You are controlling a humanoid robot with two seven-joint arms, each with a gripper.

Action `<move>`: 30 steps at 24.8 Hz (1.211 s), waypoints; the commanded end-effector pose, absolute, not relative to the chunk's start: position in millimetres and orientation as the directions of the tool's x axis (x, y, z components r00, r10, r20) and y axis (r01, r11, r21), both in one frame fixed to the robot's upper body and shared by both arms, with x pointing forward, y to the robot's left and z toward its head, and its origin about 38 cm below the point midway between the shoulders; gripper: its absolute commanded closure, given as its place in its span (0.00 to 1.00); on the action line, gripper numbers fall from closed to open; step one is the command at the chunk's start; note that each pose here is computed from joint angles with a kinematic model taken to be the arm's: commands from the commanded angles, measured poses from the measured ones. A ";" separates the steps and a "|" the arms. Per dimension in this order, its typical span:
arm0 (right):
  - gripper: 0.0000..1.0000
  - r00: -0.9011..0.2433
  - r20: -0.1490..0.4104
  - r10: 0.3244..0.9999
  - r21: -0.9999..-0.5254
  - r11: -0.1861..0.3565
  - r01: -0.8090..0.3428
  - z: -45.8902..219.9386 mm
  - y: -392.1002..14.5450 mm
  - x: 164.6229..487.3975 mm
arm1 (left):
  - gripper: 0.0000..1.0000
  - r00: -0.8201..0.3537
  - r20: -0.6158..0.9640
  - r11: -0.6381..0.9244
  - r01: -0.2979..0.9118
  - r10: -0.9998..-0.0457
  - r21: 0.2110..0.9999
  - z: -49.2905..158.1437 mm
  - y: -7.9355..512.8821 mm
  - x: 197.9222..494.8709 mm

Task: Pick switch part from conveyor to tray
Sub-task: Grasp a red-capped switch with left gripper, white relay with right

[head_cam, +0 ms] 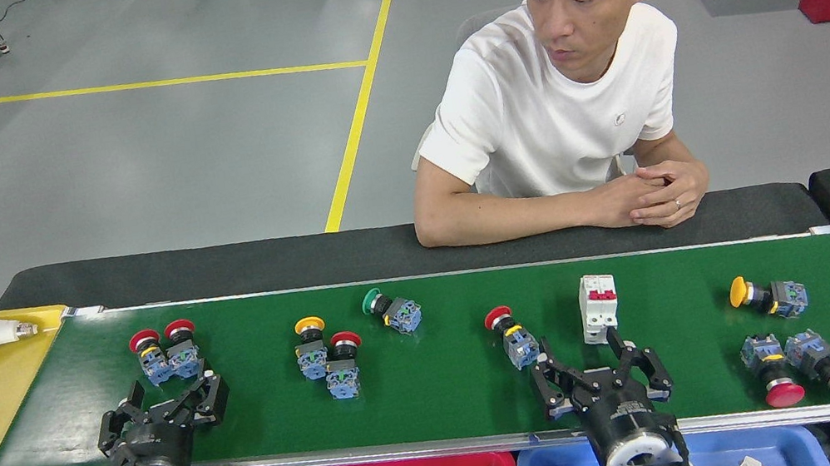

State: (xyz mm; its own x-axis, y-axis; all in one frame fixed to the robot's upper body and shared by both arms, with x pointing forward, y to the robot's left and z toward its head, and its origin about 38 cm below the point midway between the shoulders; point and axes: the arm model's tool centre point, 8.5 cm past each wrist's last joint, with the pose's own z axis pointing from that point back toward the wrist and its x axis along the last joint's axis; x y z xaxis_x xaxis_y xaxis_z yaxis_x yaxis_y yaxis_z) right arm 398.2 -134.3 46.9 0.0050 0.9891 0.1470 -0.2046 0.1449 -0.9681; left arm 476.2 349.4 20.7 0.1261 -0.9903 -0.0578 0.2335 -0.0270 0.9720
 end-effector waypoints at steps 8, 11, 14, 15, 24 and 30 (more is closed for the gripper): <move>0.08 -0.002 0.130 0.991 -0.977 0.128 -0.168 64.2 -127.0 416.0 | 0.50 0.117 -0.175 -0.138 0.269 -0.978 0.953 36.2 384.7 504.1; 0.08 -0.007 0.103 0.995 -0.974 0.100 -0.202 58.1 -110.1 436.5 | 0.77 0.106 -0.180 -0.142 0.293 -0.978 0.946 37.5 388.5 508.1; 0.08 0.002 0.090 0.996 -0.975 0.089 -0.204 57.6 -101.5 446.7 | 0.84 0.091 -0.148 -0.120 0.259 -0.985 0.958 42.5 380.3 512.5; 0.11 -0.010 0.082 0.997 -0.973 0.078 -0.217 53.3 -97.2 445.2 | 0.85 0.074 -0.130 -0.109 0.239 -0.989 0.965 47.2 375.5 515.4; 0.89 -0.040 0.061 0.997 -0.981 0.053 -0.187 47.4 -99.6 440.2 | 0.82 -0.245 -0.066 -0.074 0.024 -0.967 0.997 52.4 309.7 445.6; 0.89 -0.138 0.089 0.986 -0.989 0.071 -0.126 64.1 -98.1 431.3 | 0.79 -0.374 -0.025 -0.024 -0.008 -0.927 1.000 57.2 274.3 351.4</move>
